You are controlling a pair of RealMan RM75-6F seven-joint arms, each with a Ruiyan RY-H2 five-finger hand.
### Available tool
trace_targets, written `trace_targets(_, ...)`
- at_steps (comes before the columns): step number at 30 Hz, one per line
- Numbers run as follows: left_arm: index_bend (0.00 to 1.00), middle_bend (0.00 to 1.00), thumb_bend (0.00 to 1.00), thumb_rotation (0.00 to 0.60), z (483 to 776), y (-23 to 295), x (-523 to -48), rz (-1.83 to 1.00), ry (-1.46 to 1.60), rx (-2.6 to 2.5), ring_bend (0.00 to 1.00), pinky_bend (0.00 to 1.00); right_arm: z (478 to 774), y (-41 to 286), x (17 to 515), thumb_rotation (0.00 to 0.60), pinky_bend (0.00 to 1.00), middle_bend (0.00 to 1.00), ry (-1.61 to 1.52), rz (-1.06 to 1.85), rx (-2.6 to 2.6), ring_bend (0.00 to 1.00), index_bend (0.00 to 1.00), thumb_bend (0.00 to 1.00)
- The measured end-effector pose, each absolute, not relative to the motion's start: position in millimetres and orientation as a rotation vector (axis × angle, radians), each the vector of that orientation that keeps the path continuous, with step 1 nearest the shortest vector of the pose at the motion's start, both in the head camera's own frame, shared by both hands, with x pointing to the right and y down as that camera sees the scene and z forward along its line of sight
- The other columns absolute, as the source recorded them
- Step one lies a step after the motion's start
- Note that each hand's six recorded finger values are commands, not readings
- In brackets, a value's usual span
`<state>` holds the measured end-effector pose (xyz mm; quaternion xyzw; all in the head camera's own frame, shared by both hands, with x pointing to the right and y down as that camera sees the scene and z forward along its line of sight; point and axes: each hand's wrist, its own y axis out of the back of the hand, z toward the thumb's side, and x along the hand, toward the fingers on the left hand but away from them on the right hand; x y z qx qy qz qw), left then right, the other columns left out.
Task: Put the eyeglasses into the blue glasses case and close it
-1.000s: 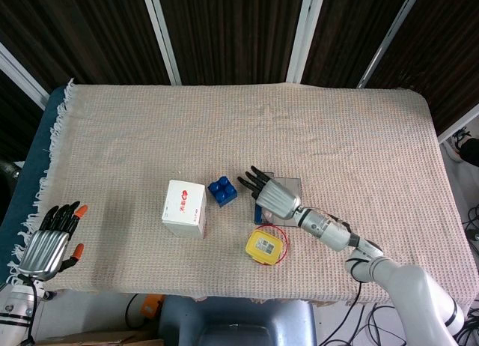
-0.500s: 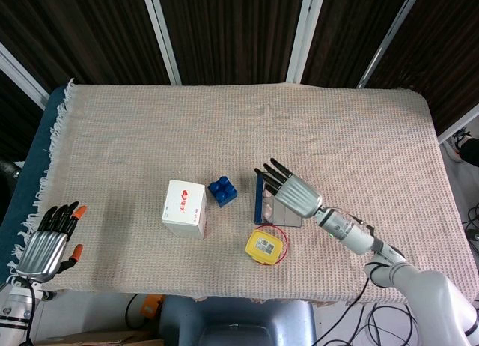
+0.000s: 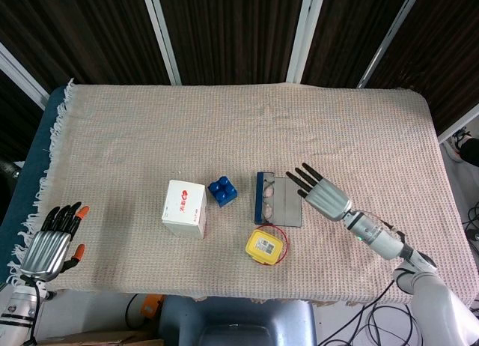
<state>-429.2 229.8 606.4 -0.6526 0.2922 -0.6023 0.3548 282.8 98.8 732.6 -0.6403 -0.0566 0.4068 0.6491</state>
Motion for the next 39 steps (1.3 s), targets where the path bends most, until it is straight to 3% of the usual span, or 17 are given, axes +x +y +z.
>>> trace_targets(11, 0.00, 0.00, 0.42, 0.600, 607.9, 229.8, -429.0, -1.565, 0.747, -1.684, 0.00, 0.02, 750.1, 116.6, 267.6, 0.600, 0.00, 0.01, -0.163, 0.921, -1.535, 0.00, 0.60, 0.25)
trace_targets(39, 0.00, 0.00, 0.41, 0.600, 607.7, 229.8, -428.2, -1.556, 0.752, -1.698, 0.00, 0.02, 762.6, 120.5, 242.8, 0.600, 0.00, 0.01, -0.158, 0.916, -1.554, 0.00, 0.60, 0.33)
